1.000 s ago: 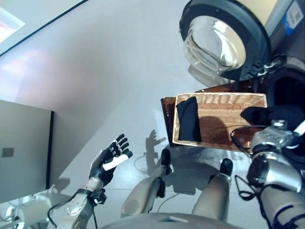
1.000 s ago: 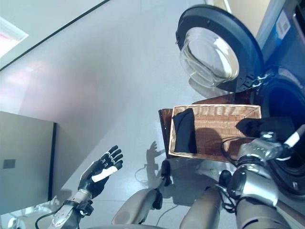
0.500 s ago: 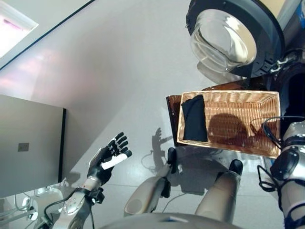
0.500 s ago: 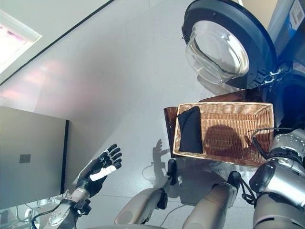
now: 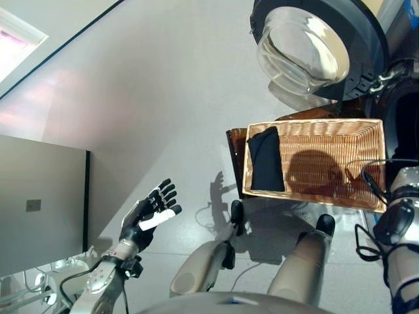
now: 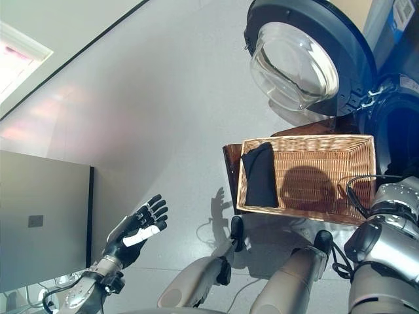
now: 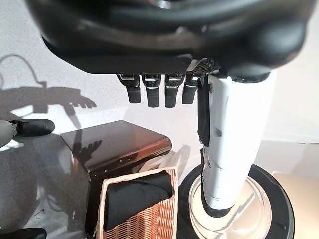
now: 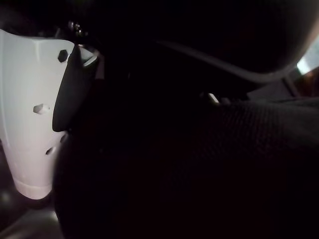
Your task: Pick up the clothes and place them into the washing machine
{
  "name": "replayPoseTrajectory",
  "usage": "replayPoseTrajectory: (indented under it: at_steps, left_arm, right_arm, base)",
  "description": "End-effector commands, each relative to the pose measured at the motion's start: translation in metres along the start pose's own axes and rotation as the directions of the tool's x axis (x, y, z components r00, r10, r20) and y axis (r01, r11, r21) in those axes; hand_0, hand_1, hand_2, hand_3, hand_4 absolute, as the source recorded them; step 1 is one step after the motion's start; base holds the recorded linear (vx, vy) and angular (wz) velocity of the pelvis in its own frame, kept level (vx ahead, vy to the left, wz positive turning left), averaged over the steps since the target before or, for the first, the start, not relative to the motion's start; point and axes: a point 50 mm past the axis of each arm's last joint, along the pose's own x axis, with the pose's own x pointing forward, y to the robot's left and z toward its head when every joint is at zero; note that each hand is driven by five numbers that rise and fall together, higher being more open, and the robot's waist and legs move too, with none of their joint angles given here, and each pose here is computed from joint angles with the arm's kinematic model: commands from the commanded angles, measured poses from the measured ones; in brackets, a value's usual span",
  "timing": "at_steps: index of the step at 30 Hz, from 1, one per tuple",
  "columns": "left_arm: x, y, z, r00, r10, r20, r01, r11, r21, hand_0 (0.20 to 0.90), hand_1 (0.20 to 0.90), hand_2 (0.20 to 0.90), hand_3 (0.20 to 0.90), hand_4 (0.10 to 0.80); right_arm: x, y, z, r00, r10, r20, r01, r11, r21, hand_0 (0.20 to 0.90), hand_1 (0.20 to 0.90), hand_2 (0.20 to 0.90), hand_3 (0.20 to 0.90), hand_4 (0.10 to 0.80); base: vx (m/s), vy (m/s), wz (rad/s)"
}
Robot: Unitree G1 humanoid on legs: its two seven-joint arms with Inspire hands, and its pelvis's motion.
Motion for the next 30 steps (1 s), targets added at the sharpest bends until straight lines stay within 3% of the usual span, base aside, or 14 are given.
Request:
replayPoseTrajectory:
  at_steps: [1,8,12,15,24,26,27,28,30]
  left_arm:
    - [0.001,0.006,0.025,0.990,0.030,0.135,-0.031,0.999,0.011,0.900,0.900,0.900,0.900,0.800]
    - [0.003,0.004,0.017,0.993,0.039,0.108,-0.037,0.999,-0.016,0.900,0.900,0.900,0.900,0.800]
    - [0.005,0.001,0.016,0.994,0.019,0.106,-0.019,1.000,-0.009,0.900,0.900,0.900,0.900,0.800]
    - [0.005,0.004,0.014,0.996,0.011,0.094,-0.013,1.000,0.015,0.900,0.900,0.900,0.900,0.800]
    - [-0.003,0.020,0.007,0.991,0.105,0.087,-0.109,0.993,0.046,0.900,0.900,0.900,0.900,0.800]
    - [-0.004,0.023,0.008,0.987,0.126,0.100,-0.133,0.989,0.059,0.900,0.900,0.900,0.900,0.800]
    - [-0.005,0.024,0.008,0.987,0.129,0.099,-0.135,0.989,0.060,0.900,0.900,0.900,0.900,0.800]
    - [-0.005,0.025,0.007,0.984,0.143,0.101,-0.151,0.986,0.068,0.900,0.900,0.900,0.900,0.800]
    - [-0.006,0.028,0.006,0.981,0.163,0.104,-0.171,0.983,0.071,0.900,0.900,0.900,0.900,0.800]
  right_arm:
    - [0.005,0.029,0.039,0.975,0.134,0.175,-0.127,0.991,-0.051,0.900,0.900,0.900,0.900,0.800]
    - [-0.003,0.007,0.007,0.990,0.103,0.093,-0.095,0.992,-0.087,0.900,0.900,0.900,0.900,0.800]
    - [-0.008,-0.013,-0.019,0.984,0.176,-0.003,-0.168,0.937,-0.305,0.900,0.900,0.900,0.900,0.800]
    - [-0.007,-0.036,-0.032,0.972,0.219,-0.089,-0.230,0.788,-0.571,0.900,0.900,0.900,0.900,0.800]
    - [-0.018,-0.110,-0.057,0.947,0.192,-0.256,-0.320,0.529,-0.786,0.900,0.900,0.900,0.900,0.800]
    - [-0.023,-0.133,-0.062,0.934,0.173,-0.312,-0.356,0.381,-0.853,0.900,0.900,0.900,0.900,0.800]
    - [-0.024,-0.134,-0.063,0.934,0.171,-0.313,-0.356,0.379,-0.854,0.900,0.900,0.900,0.900,0.800]
    - [-0.030,-0.151,-0.068,0.922,0.156,-0.355,-0.385,0.263,-0.885,0.900,0.900,0.900,0.900,0.800]
    - [-0.037,-0.166,-0.073,0.903,0.144,-0.404,-0.423,0.143,-0.895,0.900,0.900,0.900,0.900,0.800]
  base:
    - [0.000,0.000,0.00]
    - [0.010,-0.008,-0.02]
    - [0.027,-0.034,-0.10]
    - [0.025,-0.052,-0.09]
    - [0.086,-0.066,-0.05]
    - [0.080,-0.071,-0.04]
    - [0.105,-0.084,-0.04]
    - [0.084,-0.041,-0.02]
    - [0.084,-0.027,-0.01]
